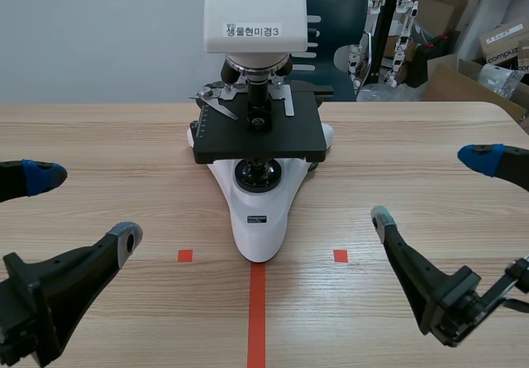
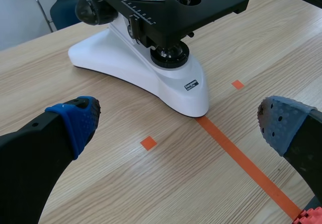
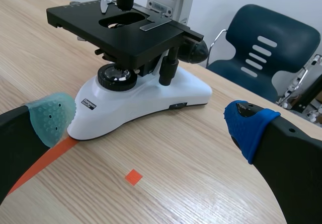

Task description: Point at the stage knob

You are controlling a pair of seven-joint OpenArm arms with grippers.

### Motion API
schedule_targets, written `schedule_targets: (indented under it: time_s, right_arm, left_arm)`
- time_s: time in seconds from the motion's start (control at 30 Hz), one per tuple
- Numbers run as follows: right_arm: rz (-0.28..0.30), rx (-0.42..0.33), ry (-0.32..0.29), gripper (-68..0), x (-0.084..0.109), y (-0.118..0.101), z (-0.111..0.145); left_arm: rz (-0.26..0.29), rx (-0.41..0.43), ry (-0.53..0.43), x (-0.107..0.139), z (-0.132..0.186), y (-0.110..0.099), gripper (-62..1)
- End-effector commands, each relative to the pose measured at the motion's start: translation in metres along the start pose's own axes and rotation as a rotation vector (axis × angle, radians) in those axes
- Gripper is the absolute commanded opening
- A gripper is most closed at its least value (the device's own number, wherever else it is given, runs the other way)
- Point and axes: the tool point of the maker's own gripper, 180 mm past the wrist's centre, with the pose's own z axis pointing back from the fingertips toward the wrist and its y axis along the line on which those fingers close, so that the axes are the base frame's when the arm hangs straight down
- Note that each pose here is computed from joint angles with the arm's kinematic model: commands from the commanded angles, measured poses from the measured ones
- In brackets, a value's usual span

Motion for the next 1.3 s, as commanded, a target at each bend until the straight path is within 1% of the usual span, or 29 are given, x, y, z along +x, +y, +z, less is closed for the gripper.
schedule_targets:
  time_s: [0.0, 0.07, 0.23, 0.57, 1.27]
  right_arm:
    - [-0.021, -0.015, -0.043, 0.4, 0.01, -0.002, 0.0013]
    - [-0.042, -0.035, -0.04, 0.4, 0.0084, -0.0012, 0.0037]
    - [-0.05, -0.063, -0.038, 0.4, 0.0073, -0.0033, 0.0045]
    - [-0.032, -0.074, -0.036, 0.4, 0.0078, -0.0096, 0.0058]
    - [-0.032, -0.075, -0.029, 0.4, 0.0064, -0.0096, 0.0057]
  left_arm:
    - [0.006, -0.003, -0.043, 0.0108, -0.0017, -0.0025, 1.4]
    - [0.005, -0.003, -0.043, 0.0108, -0.0017, -0.0025, 1.4]
    - [0.005, -0.003, -0.043, 0.0108, -0.0017, -0.0025, 1.4]
    - [0.005, -0.003, -0.043, 0.0108, -0.0017, -0.0026, 1.4]
    - [0.006, -0.003, -0.044, 0.0109, -0.0017, -0.0025, 1.4]
